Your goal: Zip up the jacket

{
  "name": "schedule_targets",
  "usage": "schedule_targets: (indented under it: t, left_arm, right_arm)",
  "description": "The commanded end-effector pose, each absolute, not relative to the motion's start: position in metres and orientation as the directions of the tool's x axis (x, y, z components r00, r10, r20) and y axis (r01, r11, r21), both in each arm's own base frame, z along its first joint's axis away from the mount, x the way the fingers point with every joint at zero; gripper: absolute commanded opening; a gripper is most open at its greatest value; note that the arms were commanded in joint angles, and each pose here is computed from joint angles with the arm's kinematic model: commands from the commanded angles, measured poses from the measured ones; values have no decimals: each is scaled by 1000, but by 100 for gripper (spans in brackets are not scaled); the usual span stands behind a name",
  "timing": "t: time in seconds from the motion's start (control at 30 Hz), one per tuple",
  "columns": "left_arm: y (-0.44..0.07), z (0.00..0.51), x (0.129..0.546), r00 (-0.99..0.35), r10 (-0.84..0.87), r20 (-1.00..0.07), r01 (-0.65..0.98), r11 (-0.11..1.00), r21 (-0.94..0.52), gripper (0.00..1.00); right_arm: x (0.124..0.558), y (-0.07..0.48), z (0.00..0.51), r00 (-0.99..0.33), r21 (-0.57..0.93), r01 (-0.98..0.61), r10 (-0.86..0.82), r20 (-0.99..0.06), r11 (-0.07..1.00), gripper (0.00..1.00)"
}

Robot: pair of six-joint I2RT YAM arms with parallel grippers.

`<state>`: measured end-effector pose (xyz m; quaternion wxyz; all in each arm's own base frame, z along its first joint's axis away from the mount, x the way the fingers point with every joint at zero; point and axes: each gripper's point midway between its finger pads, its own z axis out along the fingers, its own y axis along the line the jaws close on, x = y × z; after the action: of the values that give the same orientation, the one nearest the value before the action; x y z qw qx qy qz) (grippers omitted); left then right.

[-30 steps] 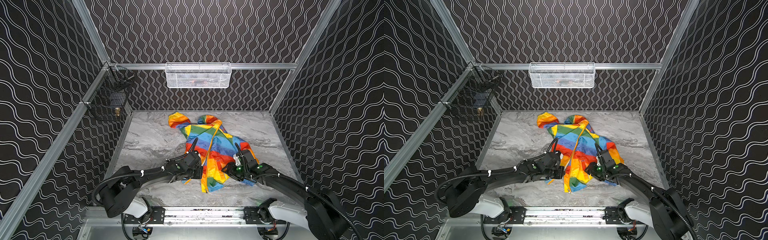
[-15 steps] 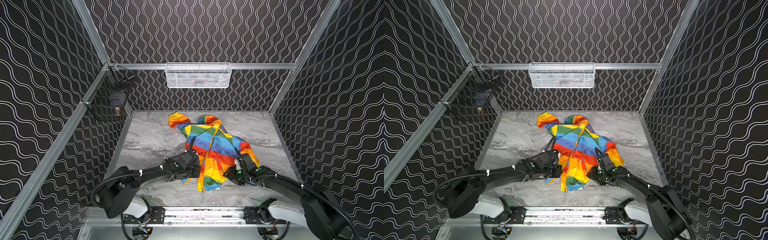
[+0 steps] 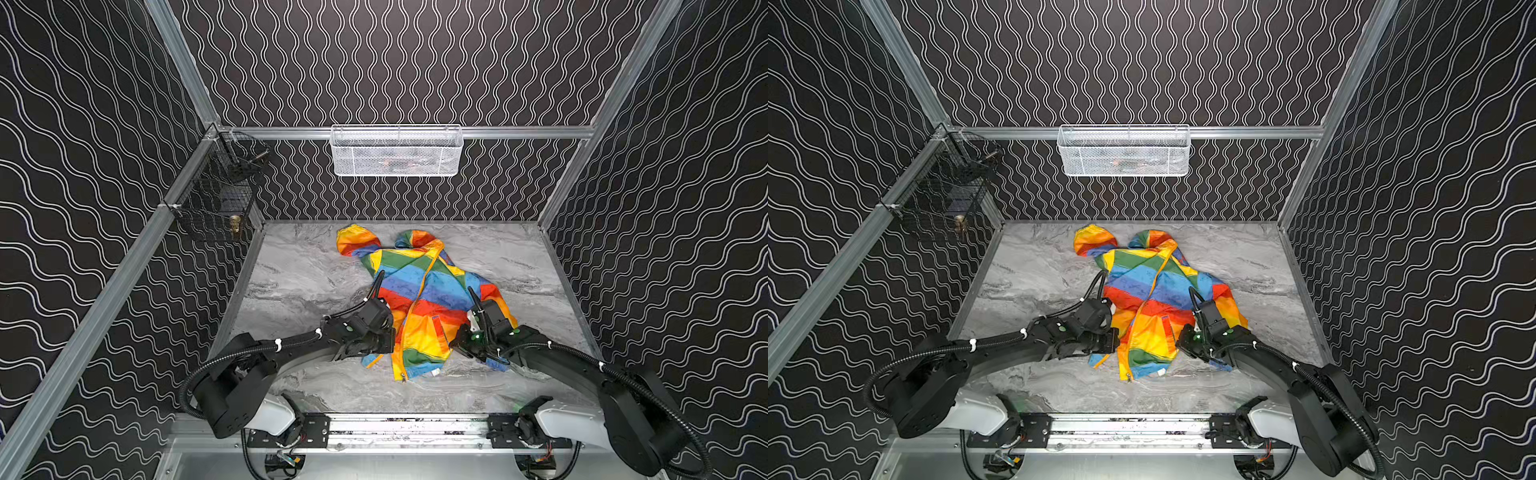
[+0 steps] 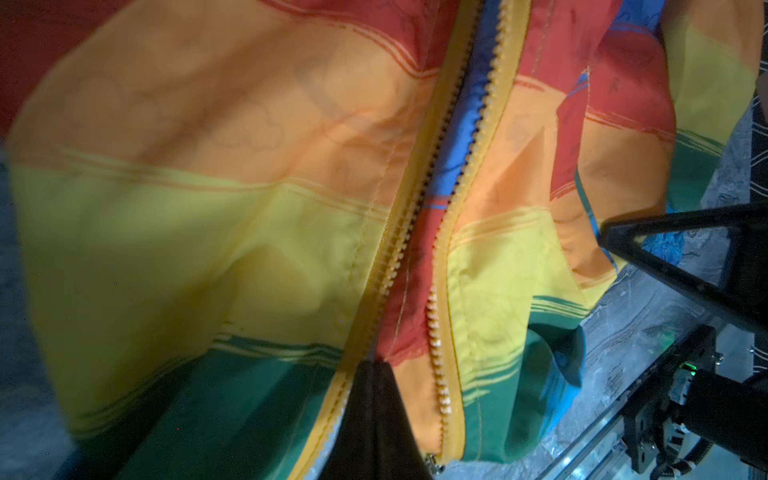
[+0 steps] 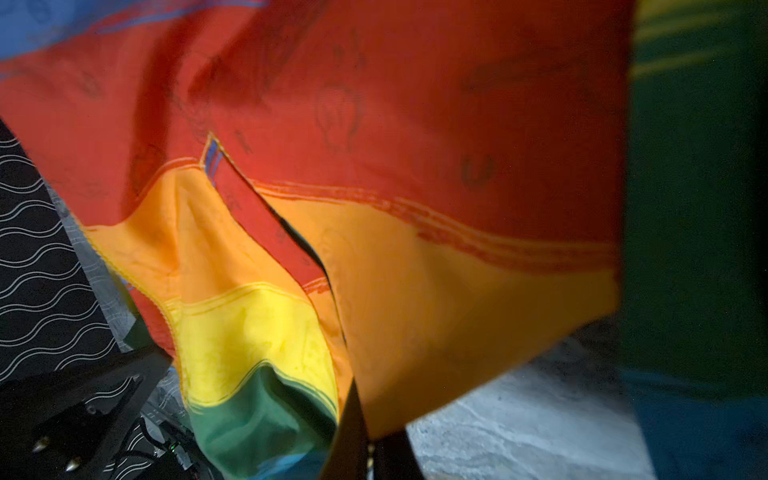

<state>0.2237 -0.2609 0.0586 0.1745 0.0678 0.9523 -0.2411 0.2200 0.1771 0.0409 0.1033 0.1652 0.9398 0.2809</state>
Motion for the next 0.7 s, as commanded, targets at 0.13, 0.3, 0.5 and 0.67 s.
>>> schedule_targets:
  t: [0.13, 0.3, 0.5, 0.67]
  left_arm:
    - [-248, 86, 230, -910, 51, -411, 240, 874, -422, 48]
    - [-221, 83, 243, -918, 24, -396, 186, 908, -376, 55]
    - [-193, 79, 269, -925, -27, -379, 111, 935, -338, 59]
    - [-189, 70, 289, -931, -43, -363, 89, 937, -338, 60]
  right_arm:
    - [220, 164, 41, -920, 507, 263, 372, -124, 821, 0]
    - [218, 155, 43, -913, 485, 275, 384, -138, 830, 0]
    - [214, 141, 43, -900, 449, 309, 411, -148, 839, 0]
    - [214, 132, 45, -888, 412, 333, 428, -165, 848, 0]
